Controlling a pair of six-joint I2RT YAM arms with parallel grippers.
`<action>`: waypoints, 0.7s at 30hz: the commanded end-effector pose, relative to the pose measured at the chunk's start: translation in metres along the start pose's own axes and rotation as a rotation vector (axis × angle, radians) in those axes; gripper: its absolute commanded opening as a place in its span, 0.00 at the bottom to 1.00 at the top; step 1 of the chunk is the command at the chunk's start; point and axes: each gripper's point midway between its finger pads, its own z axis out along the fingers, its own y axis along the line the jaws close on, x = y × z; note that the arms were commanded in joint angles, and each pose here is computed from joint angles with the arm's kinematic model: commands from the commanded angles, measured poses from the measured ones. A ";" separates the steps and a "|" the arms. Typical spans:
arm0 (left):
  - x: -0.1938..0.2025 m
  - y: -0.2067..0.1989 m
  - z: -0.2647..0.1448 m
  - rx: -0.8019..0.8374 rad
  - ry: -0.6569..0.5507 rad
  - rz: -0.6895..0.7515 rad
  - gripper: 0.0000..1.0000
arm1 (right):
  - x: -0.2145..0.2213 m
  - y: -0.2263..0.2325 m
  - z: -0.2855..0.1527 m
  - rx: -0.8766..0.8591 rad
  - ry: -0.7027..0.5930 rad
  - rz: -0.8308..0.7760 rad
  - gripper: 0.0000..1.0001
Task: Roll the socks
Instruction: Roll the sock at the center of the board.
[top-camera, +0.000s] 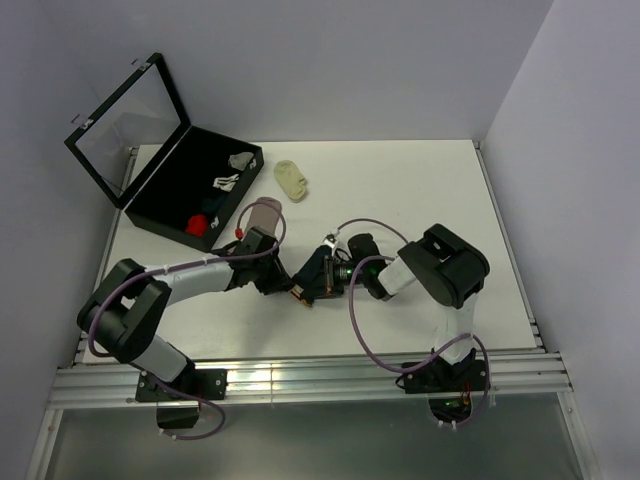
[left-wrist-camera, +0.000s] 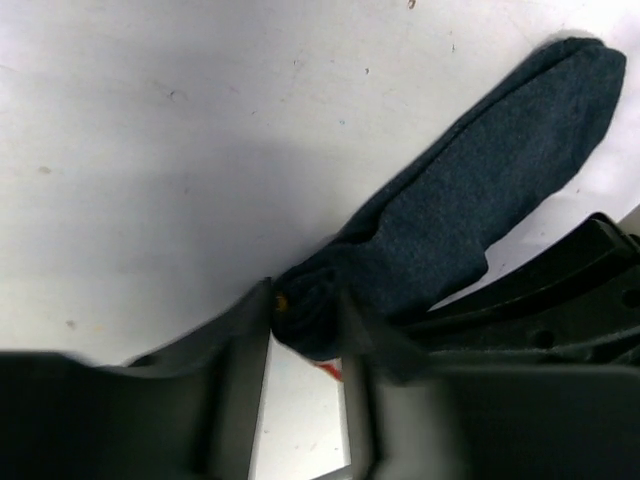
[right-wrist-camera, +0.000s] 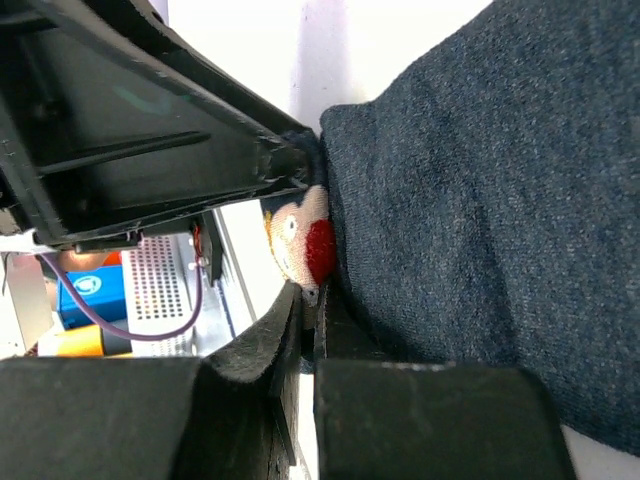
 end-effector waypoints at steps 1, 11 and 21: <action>0.008 0.020 0.010 -0.088 0.031 0.014 0.33 | 0.014 -0.029 -0.004 0.124 0.041 0.042 0.00; 0.004 0.022 0.007 -0.162 0.048 0.074 0.15 | -0.016 -0.015 -0.026 0.327 -0.021 -0.218 0.38; -0.006 0.011 0.008 -0.182 0.033 0.147 0.15 | -0.044 0.036 -0.050 0.663 -0.256 -0.684 0.45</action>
